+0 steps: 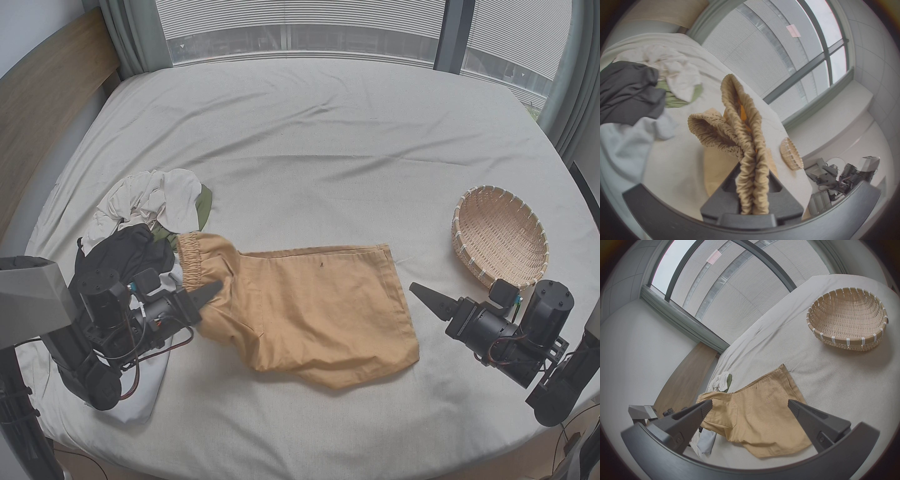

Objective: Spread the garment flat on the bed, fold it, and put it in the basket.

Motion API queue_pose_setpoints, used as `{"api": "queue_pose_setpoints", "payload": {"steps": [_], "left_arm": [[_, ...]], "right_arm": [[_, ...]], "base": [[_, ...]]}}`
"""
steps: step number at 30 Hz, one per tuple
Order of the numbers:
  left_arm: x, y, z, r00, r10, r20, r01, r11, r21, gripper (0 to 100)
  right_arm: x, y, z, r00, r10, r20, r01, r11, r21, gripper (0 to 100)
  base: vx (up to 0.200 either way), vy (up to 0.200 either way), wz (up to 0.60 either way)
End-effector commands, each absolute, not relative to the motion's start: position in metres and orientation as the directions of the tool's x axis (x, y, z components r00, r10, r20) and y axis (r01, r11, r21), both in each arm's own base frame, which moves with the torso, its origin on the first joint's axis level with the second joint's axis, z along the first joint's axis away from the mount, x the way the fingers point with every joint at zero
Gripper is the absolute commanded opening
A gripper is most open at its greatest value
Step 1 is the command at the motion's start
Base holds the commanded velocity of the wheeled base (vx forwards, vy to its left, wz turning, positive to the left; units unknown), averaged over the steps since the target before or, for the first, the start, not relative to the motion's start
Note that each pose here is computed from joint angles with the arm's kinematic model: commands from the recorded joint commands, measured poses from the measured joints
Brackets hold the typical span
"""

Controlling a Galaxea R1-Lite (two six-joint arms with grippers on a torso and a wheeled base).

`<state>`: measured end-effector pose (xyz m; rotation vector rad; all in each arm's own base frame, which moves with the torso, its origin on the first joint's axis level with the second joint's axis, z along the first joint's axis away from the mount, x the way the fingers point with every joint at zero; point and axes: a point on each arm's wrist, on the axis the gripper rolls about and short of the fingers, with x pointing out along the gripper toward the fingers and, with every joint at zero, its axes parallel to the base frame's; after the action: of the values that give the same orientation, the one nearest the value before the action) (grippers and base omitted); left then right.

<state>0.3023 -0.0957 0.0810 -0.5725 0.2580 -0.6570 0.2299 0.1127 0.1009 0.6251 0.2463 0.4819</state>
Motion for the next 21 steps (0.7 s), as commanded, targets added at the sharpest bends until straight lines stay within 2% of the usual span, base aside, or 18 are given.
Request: {"api": "queue_pose_setpoints", "payload": {"steps": [1,21], "left_arm": [[0.308,-0.132,0.090,0.704,-0.710,0.008,0.592,0.580,-0.559,0],[0.316,-0.214,0.075,0.561,-0.826,0.055,0.703,0.440,-0.558,0]], "right_arm": [[0.230,0.112,0.102,0.864,0.498,-0.073,-0.354,0.705,0.614,100],[0.231,0.107,0.102,0.874,0.481,-0.072,-0.328,0.692,0.643,100]], "base": [[0.000,0.000,0.00],[0.000,0.000,0.00]]}}
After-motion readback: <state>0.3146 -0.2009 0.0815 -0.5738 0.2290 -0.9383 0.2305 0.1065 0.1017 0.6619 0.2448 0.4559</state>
